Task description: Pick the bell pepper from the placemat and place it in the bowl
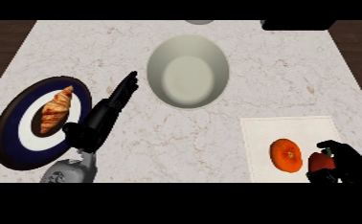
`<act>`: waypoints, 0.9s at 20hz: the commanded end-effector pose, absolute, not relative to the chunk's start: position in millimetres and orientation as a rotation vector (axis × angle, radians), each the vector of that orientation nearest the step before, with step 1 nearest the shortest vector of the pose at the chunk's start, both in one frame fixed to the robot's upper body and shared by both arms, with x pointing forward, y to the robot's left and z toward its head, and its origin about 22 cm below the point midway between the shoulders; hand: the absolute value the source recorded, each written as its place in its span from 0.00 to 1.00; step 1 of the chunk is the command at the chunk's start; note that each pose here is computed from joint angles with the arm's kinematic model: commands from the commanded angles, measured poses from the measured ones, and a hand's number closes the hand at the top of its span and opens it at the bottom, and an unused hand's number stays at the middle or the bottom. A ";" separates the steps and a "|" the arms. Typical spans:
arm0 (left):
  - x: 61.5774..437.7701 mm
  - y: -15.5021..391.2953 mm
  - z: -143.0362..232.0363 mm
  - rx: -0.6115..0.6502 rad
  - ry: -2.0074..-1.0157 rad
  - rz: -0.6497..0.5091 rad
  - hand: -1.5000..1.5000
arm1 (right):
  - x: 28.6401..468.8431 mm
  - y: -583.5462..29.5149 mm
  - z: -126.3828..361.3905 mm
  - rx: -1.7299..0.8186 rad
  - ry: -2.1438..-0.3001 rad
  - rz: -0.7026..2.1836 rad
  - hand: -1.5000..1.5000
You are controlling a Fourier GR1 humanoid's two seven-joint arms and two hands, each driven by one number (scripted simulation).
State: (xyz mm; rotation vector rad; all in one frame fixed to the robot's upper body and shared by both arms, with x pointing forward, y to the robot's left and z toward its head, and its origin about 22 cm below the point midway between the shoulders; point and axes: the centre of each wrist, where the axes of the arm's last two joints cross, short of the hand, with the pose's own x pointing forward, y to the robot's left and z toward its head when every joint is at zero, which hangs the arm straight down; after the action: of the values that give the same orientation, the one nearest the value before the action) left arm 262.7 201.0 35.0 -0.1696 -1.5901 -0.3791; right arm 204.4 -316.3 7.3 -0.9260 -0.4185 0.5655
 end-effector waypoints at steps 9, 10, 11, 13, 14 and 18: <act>269.6 197.7 38.6 -0.176 -1.585 -0.389 0.50 | 208.8 -316.3 7.3 -1.028 -0.491 0.576 1.00; 245.3 183.2 19.8 -0.158 -1.592 -0.395 0.50 | 225.3 -314.0 11.4 -1.050 -0.500 0.562 1.00; 271.0 201.8 34.6 -0.164 -1.608 -0.394 0.50 | 227.3 -251.6 2.3 -1.024 -0.607 0.667 1.00; 265.7 181.1 40.2 -0.231 -1.599 -0.435 0.50 | 245.0 -175.6 27.0 -0.956 -0.752 0.811 1.00; 268.8 178.8 36.3 -0.261 -1.598 -0.465 0.50 | 247.9 -146.1 32.6 -0.907 -0.840 0.862 1.00; 274.3 165.5 46.5 -0.299 -1.612 -0.521 0.50 | 263.8 -65.0 63.0 -0.952 -0.953 1.013 1.00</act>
State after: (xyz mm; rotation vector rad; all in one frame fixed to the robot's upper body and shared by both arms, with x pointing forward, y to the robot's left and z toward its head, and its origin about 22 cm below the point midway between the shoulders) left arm 270.2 176.5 41.0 -0.2595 -1.6068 -0.4773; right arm 257.7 -142.1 34.2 -0.9139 -0.8310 0.8831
